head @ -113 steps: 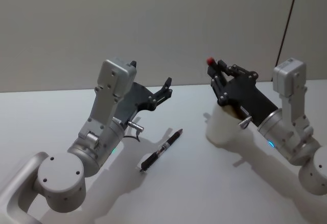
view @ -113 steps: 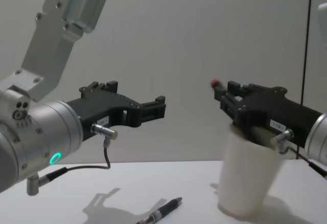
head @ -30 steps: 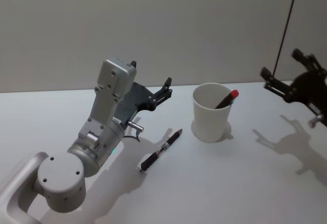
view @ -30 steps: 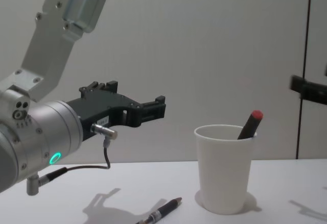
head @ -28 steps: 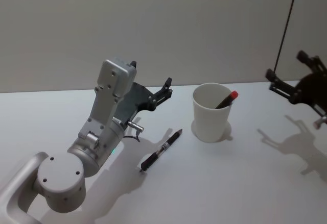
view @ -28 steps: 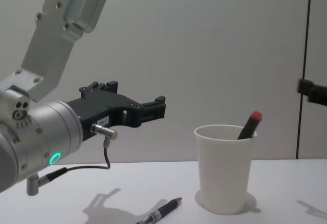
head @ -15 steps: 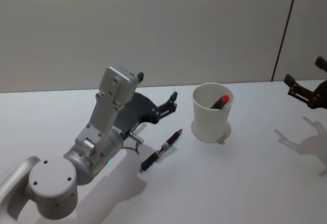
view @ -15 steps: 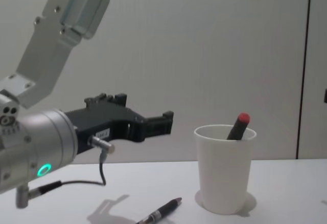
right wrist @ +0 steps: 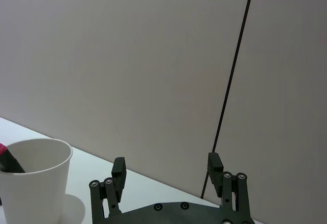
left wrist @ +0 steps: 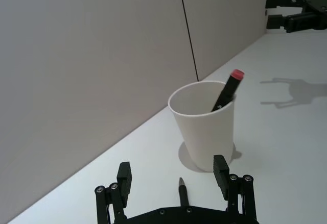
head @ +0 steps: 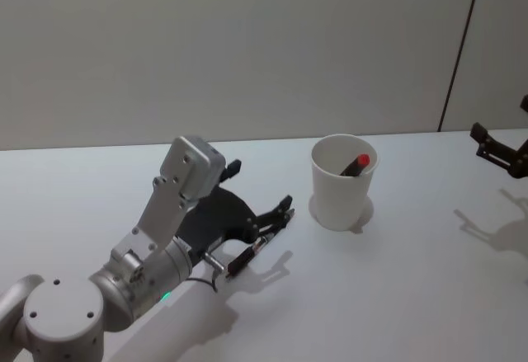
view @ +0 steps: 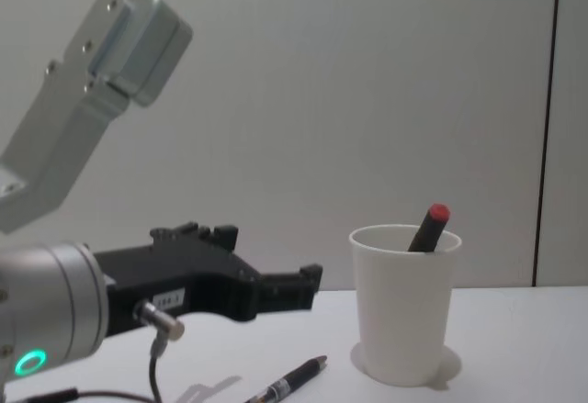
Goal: Place the pen into the pen holder.
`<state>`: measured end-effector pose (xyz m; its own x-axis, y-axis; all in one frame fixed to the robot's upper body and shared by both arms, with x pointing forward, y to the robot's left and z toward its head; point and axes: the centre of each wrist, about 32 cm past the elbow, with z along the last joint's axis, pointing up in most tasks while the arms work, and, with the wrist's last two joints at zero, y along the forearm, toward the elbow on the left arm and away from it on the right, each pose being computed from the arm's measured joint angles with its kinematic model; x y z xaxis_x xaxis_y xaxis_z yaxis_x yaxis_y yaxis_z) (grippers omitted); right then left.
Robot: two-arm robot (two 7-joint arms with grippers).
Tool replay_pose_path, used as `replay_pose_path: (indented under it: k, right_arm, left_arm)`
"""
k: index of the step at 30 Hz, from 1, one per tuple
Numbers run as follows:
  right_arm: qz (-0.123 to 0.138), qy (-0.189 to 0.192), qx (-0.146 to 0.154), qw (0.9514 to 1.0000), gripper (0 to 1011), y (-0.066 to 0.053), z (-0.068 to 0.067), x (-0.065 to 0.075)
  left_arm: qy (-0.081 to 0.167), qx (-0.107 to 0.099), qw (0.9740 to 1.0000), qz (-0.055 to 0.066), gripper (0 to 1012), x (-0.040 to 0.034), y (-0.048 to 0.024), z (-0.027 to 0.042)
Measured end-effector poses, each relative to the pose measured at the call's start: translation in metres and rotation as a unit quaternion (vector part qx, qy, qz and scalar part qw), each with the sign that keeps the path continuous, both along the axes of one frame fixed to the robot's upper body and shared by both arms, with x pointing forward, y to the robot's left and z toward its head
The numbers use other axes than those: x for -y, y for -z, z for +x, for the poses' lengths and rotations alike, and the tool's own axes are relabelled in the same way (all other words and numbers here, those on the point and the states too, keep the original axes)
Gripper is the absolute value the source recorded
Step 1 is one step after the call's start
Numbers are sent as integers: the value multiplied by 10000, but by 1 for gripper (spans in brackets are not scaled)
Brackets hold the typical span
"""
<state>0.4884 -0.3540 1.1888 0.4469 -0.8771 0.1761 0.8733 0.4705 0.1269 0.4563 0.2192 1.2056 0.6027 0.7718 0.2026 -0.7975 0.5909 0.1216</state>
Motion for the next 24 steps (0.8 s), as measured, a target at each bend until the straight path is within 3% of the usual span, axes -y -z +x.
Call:
replay_pose_path:
  k: [12, 24]
  right_arm:
    - [-18, 19, -21, 10000, 1001, -3, -8, 28]
    - [-22, 28, -31, 10000, 1001, -4, -11, 39]
  left_arm:
    - [176, -419, 9988, 176, 1004, -8, 76, -96]
    - [192, -717, 9964, 408, 1003, 0, 177, -129]
